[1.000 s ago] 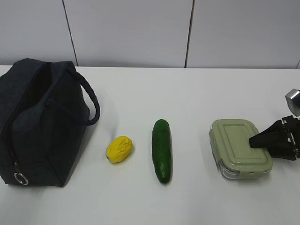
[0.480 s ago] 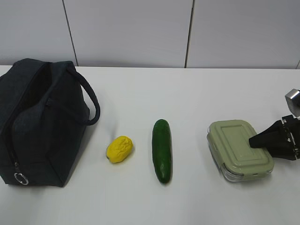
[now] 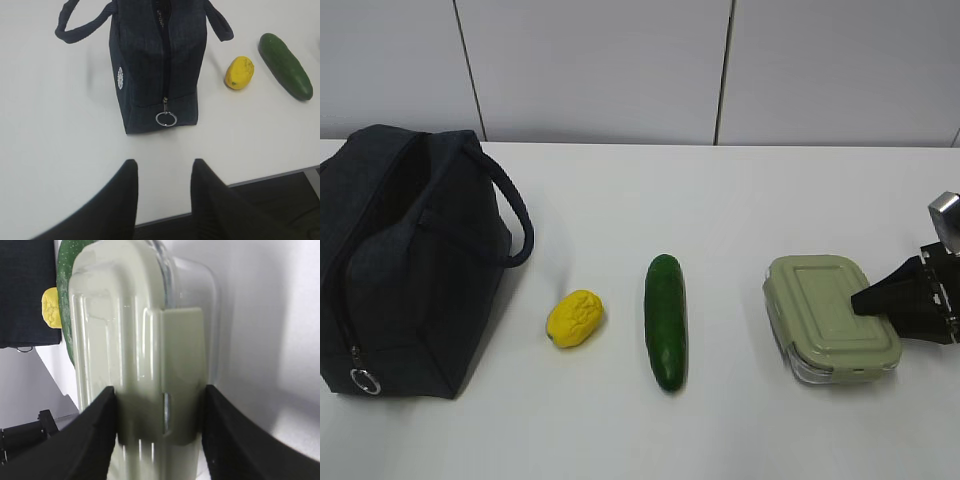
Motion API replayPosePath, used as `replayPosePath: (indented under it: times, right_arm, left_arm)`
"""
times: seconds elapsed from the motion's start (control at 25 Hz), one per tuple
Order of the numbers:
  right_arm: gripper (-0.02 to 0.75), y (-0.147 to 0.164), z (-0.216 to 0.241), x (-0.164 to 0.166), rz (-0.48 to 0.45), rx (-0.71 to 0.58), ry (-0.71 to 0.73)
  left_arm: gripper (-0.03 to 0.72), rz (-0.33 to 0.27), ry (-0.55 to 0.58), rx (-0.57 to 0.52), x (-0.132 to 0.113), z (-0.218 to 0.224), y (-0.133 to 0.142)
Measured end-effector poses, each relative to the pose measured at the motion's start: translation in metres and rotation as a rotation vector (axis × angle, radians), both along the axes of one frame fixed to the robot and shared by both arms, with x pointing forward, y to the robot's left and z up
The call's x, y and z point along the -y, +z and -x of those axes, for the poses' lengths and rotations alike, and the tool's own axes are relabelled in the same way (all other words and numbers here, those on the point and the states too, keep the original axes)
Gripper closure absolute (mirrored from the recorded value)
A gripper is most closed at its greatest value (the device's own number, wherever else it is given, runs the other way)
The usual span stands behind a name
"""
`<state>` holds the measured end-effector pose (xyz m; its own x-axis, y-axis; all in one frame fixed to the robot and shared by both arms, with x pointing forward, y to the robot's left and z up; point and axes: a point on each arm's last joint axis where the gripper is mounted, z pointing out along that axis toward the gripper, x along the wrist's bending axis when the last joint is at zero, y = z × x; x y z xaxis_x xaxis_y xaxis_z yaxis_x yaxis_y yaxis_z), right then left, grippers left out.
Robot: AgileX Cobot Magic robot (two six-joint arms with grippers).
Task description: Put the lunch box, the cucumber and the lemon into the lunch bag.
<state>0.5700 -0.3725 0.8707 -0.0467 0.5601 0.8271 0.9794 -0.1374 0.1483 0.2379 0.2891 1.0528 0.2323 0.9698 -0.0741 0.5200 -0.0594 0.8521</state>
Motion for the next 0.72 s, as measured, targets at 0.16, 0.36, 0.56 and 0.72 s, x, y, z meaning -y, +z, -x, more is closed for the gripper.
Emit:
replayPosePath:
  times: [0.16,0.36,0.56,0.72]
  right_arm:
    - [0.351,-0.0001,0.0002,0.0,-0.001,-0.007,-0.003]
    - [0.355,0.0002,0.0,-0.0001,-0.005,-0.008,-0.005]
    - [0.355,0.0002,0.0,-0.0002,-0.006,-0.01,-0.007]
    - [0.355,0.0002,0.0,-0.0002,-0.006,-0.01,-0.007]
  left_arm:
    - [0.449,0.0,0.0,0.0,0.0,0.0,0.0]
    - [0.449,0.0,0.0,0.0,0.0,0.0,0.0]
    - [0.449,0.0,0.0,0.0,0.0,0.0,0.0]
    - [0.449,0.0,0.0,0.0,0.0,0.0,0.0]
